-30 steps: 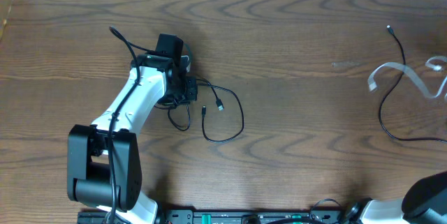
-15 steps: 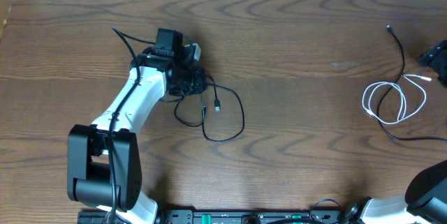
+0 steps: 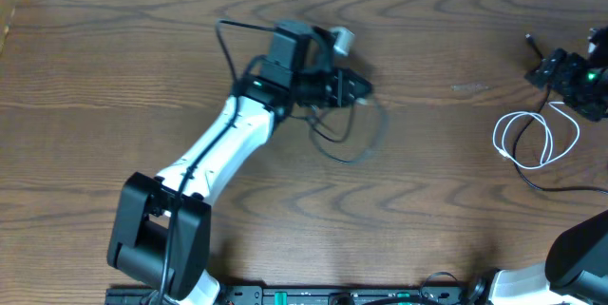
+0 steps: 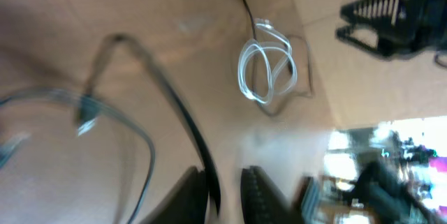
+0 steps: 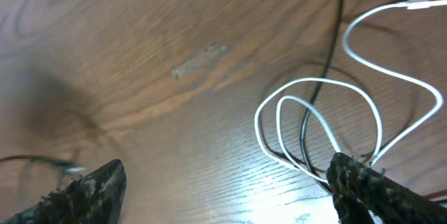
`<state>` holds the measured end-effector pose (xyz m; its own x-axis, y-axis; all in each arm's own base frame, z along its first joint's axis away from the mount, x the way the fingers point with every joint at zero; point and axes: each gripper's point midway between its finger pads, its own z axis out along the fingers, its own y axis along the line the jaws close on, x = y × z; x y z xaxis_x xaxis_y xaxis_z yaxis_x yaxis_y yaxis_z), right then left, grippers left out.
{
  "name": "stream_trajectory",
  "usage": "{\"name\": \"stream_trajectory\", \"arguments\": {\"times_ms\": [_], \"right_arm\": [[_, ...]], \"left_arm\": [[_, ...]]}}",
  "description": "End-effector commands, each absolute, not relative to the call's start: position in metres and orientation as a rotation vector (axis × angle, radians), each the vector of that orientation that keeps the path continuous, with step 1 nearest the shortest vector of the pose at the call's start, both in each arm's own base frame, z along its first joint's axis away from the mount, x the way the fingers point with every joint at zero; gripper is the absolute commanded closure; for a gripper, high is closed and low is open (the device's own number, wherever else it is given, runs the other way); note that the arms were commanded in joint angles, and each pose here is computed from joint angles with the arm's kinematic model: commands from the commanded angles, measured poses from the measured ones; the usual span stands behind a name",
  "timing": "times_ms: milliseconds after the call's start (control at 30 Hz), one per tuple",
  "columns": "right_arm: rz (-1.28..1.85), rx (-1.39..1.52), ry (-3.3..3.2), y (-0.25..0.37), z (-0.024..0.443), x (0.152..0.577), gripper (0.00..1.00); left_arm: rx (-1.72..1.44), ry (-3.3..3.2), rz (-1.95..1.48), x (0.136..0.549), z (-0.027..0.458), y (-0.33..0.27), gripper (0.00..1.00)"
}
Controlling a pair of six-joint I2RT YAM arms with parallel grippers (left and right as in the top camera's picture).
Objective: Untangle cables
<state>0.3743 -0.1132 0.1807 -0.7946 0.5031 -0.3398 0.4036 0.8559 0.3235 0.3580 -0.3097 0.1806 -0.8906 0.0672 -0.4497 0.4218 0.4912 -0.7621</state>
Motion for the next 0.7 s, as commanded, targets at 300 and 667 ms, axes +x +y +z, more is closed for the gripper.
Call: {"name": "stream_trajectory", "arguments": {"times_ms": [300, 667], "right_arm": [[0.369, 0.352, 2.696, -0.053, 0.181, 0.383, 0.06], [0.442, 0.045, 2.824, 0.035, 0.173, 0.366, 0.06]], "left_arm": [[0.355, 2.599, -0.962, 0.359, 0.142, -0.236, 0.11], [0.027, 2.814, -0.236, 0.347, 0.123, -0.107, 0.1]]}}
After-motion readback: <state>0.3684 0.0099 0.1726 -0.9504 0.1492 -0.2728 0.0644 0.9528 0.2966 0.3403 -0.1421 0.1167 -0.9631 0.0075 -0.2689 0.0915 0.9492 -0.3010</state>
